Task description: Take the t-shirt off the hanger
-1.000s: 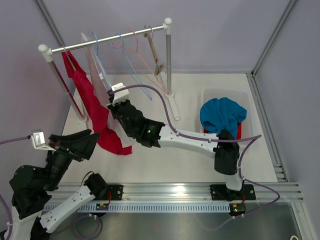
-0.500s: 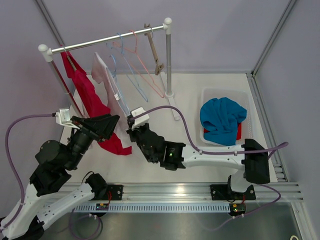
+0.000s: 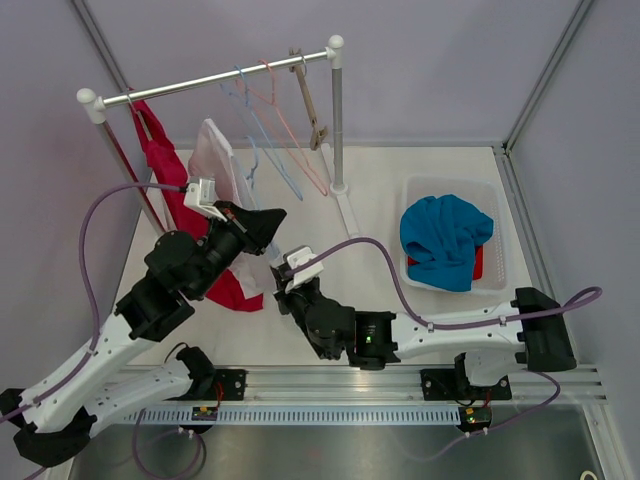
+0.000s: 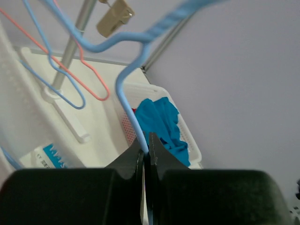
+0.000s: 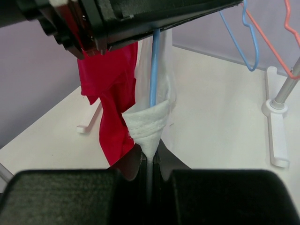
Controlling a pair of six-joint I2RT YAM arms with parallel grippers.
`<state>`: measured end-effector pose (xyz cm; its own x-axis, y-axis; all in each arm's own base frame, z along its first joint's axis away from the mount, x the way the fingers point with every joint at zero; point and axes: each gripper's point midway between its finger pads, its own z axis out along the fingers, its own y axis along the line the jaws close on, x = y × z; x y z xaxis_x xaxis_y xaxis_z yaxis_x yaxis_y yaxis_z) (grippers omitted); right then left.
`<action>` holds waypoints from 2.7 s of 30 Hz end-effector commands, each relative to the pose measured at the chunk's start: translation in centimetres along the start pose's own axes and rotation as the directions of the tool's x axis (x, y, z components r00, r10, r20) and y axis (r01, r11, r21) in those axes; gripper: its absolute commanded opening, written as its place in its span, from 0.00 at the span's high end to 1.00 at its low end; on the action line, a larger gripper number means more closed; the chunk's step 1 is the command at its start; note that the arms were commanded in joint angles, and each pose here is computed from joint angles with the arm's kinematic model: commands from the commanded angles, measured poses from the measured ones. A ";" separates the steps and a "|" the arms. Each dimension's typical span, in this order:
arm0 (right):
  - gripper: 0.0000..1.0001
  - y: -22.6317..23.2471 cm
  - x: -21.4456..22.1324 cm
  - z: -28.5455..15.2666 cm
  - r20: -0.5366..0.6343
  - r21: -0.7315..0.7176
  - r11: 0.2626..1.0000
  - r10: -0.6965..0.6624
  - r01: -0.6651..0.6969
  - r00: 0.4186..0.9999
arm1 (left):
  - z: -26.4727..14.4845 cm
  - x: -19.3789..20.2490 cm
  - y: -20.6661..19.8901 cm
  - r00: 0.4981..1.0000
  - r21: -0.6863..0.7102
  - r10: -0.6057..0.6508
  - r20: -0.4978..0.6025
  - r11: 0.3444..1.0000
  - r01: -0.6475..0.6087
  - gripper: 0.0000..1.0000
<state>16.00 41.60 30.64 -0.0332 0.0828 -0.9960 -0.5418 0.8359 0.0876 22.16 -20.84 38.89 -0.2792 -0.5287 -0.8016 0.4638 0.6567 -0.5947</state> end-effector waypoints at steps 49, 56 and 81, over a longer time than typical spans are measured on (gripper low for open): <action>0.05 1.8 -2.1 -5.0 -0.041 -0.184 0.982 0.038 -0.045 0.998 | -16.6 -9.3 -16.6 0.972 0.707 -0.167 -0.166 0.667 0.235 1.00; 0.01 0.6 -6.6 -1.3 0.030 -0.285 0.955 0.088 -0.076 0.996 | -19.1 -7.7 -16.5 0.965 0.731 -0.100 -0.240 0.636 0.248 1.00; 1.00 -13.3 -20.7 -3.7 0.339 0.171 0.979 0.044 -0.108 0.940 | -26.5 1.7 -10.1 0.916 0.767 0.222 -0.334 0.629 0.127 1.00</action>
<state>19.61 31.97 44.19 0.1297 0.2288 -0.9648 -0.5045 0.8529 0.1345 -4.83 -14.02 44.29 -0.4680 -0.2196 -0.8560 0.8823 -0.0618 -0.4665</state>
